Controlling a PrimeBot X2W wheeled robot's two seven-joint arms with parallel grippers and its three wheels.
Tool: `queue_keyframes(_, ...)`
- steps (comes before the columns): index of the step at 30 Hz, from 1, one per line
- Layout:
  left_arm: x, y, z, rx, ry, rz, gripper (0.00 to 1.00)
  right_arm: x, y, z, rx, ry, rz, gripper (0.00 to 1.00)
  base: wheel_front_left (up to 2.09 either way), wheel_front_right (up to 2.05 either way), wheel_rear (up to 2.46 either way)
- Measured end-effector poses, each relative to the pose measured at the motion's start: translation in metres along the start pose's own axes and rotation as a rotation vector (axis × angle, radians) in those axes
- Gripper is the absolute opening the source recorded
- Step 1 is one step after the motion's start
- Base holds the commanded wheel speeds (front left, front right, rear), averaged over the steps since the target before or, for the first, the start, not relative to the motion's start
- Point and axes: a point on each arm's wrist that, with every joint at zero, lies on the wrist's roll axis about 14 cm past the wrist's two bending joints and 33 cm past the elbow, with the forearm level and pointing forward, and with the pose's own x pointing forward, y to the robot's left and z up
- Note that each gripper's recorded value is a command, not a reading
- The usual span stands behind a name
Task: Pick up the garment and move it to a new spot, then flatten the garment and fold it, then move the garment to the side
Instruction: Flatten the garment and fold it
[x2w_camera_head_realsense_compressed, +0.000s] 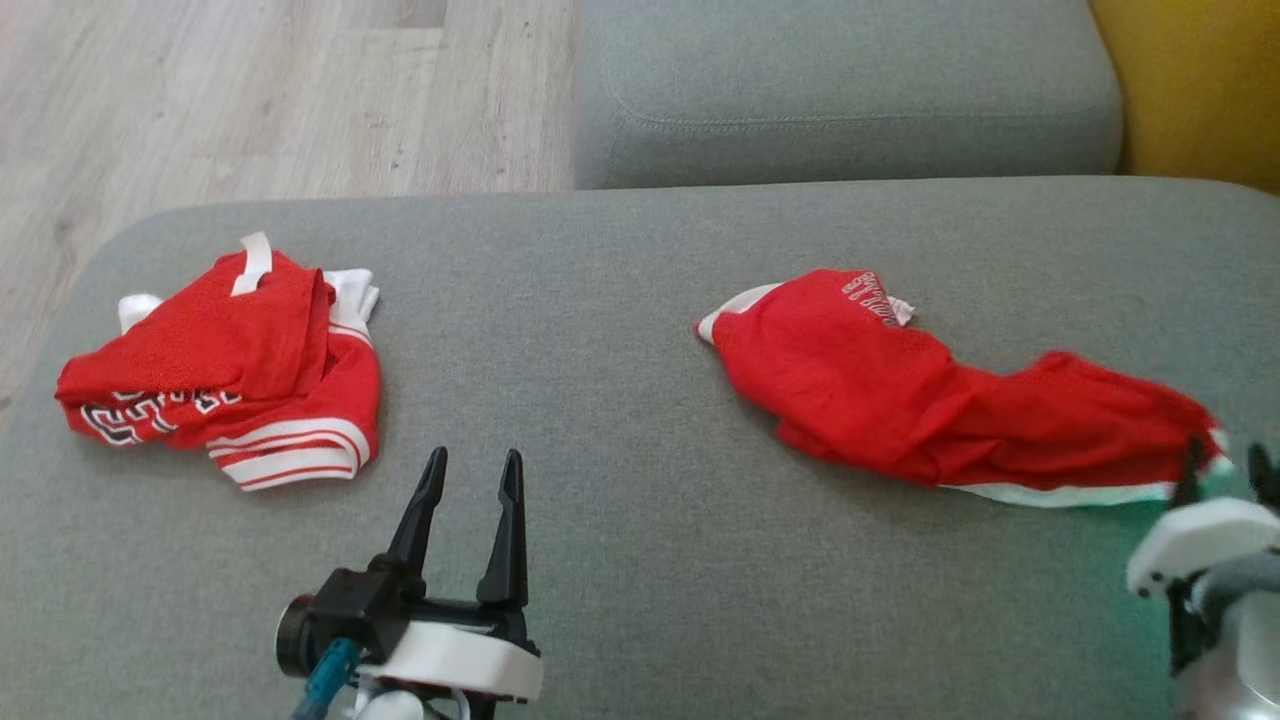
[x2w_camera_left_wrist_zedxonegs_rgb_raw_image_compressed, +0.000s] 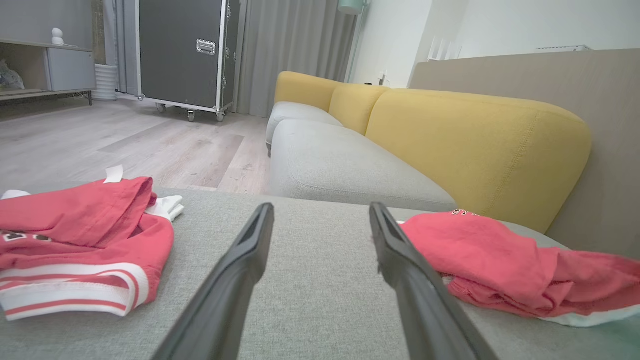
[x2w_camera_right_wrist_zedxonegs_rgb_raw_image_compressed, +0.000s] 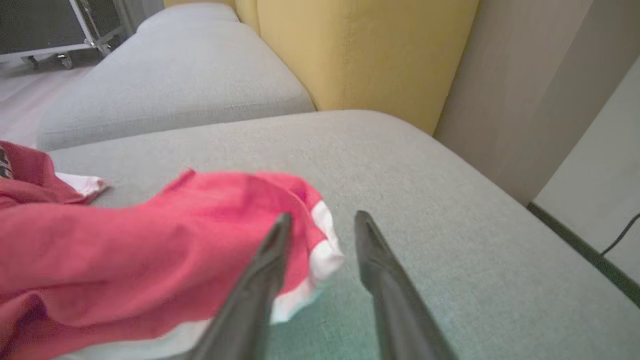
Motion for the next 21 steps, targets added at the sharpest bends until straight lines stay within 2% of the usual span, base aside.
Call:
queue_keyframes(3, -0.001, -0.002, 0.002, 0.002, -0.007, -0.005, 1.00, 0.000, 0.025, 0.018, 0.016, -0.076, 0.077, 1.00, 0.00, 0.00, 0.00)
queue_keyframes(7, -0.001, -0.005, 0.004, 0.002, -0.013, -0.014, 1.00, -0.011, 0.085, 0.037, 0.075, -0.154, 0.265, 1.00, 0.00, 0.00, 0.00)
queue_keyframes(10, -0.003, -0.007, 0.001, 0.000, -0.004, -0.020, 1.00, -0.033, 0.118, 0.045, 0.137, -0.202, 0.382, 1.00, 0.00, 0.00, 0.00)
queue_keyframes(11, -0.003, -0.007, 0.001, 0.000, -0.004, -0.020, 1.00, -0.033, 0.118, 0.045, 0.137, -0.202, 0.382, 1.00, 0.00, 0.00, 0.00)
queue_keyframes(14, -0.003, -0.008, 0.001, 0.000, -0.003, -0.023, 1.00, -0.060, 0.141, 0.030, 0.187, -0.181, 0.473, 1.00, 0.00, 0.00, 0.00)
queue_keyframes(17, -0.003, -0.008, 0.000, 0.004, -0.003, -0.022, 1.00, -0.074, 0.148, 0.016, 0.201, -0.153, 0.501, 1.00, 0.00, 0.00, 0.00)
queue_keyframes(21, -0.004, -0.003, 0.000, 0.006, -0.003, -0.009, 1.00, -0.074, 0.155, 0.028, 0.188, -0.191, 0.525, 1.00, 0.00, 0.00, 0.00)
